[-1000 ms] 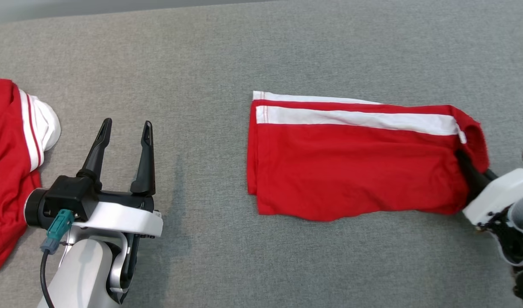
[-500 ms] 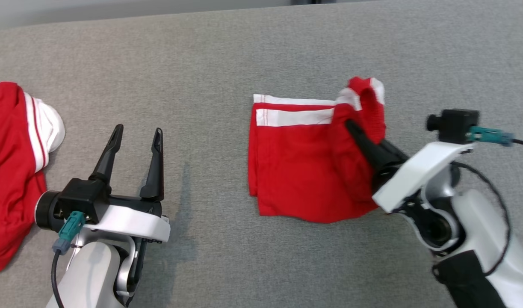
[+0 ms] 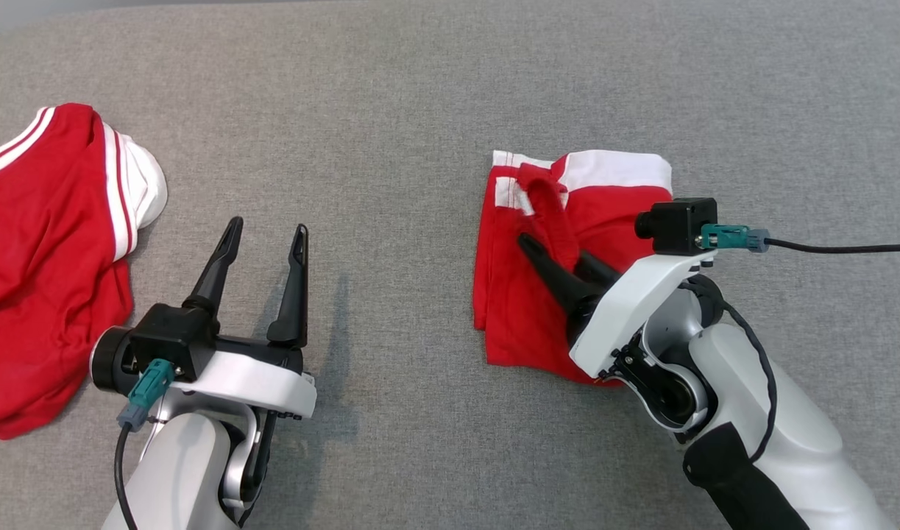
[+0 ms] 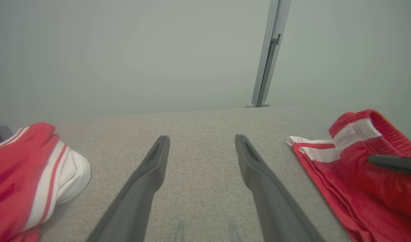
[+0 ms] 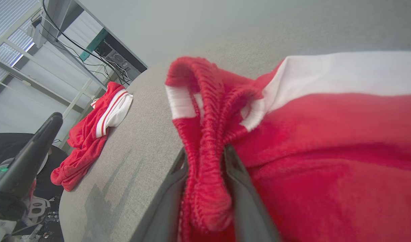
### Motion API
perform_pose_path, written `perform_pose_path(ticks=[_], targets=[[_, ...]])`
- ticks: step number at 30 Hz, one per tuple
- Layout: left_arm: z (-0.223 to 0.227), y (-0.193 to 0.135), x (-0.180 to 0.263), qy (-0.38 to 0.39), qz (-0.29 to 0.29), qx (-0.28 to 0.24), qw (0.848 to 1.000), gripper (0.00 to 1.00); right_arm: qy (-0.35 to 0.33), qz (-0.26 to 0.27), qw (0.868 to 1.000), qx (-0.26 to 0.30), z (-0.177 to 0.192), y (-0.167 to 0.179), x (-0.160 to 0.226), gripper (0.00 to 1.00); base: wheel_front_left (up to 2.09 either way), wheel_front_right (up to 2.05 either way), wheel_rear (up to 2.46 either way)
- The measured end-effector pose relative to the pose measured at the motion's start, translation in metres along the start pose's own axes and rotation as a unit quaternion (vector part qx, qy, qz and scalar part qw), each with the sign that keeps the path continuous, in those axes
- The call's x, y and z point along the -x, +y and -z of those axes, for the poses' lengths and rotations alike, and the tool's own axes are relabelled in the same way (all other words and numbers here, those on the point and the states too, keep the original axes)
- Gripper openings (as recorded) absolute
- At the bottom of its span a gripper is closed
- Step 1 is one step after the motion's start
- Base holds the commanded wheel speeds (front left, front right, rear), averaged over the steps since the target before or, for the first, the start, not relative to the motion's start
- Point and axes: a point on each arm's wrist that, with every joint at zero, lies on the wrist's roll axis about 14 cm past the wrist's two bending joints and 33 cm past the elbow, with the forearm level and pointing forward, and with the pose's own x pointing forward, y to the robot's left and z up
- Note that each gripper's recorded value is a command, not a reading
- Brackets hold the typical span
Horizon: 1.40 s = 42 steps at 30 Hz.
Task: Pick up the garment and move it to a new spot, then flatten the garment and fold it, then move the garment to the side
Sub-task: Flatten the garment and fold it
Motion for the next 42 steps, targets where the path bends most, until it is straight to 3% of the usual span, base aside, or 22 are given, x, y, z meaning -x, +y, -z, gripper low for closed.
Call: perform_pose_path(ticks=[13, 20, 25, 31, 36, 42], targets=[[-0.002, -0.003, -0.005, -0.005, 0.000, 0.004, 1.000, 1.00, -0.048, -0.043, 0.997, 0.036, -0.015, 0.023, 0.010, 1.00, 0.00, 0.00, 0.00], [-0.008, -0.006, -0.005, -0.012, 0.004, 0.002, 1.000, 1.00, -0.143, 0.031, 0.988, 0.049, -0.050, -0.025, 0.052, 1.00, 0.00, 0.00, 0.00], [-0.013, -0.002, 0.000, -0.018, 0.000, 0.000, 1.000, 1.00, -0.197, 0.105, 0.973, 0.065, -0.073, -0.064, 0.097, 1.00, 0.00, 0.00, 0.00], [-0.024, 0.007, 0.011, -0.028, -0.014, -0.005, 0.999, 1.00, -0.260, 0.194, 0.938, 0.126, -0.104, -0.097, 0.161, 1.00, 0.00, 0.00, 0.00], [-0.034, 0.010, 0.023, -0.035, -0.019, -0.009, 0.999, 1.00, -0.286, 0.230, 0.915, 0.168, -0.114, -0.094, 0.196, 1.00, 0.00, 0.00, 0.00], [-0.042, 0.011, 0.042, -0.035, -0.019, -0.013, 0.999, 1.00, -0.289, 0.243, 0.905, 0.195, -0.111, -0.076, 0.218, 1.00, 0.00, 0.00, 0.00]])
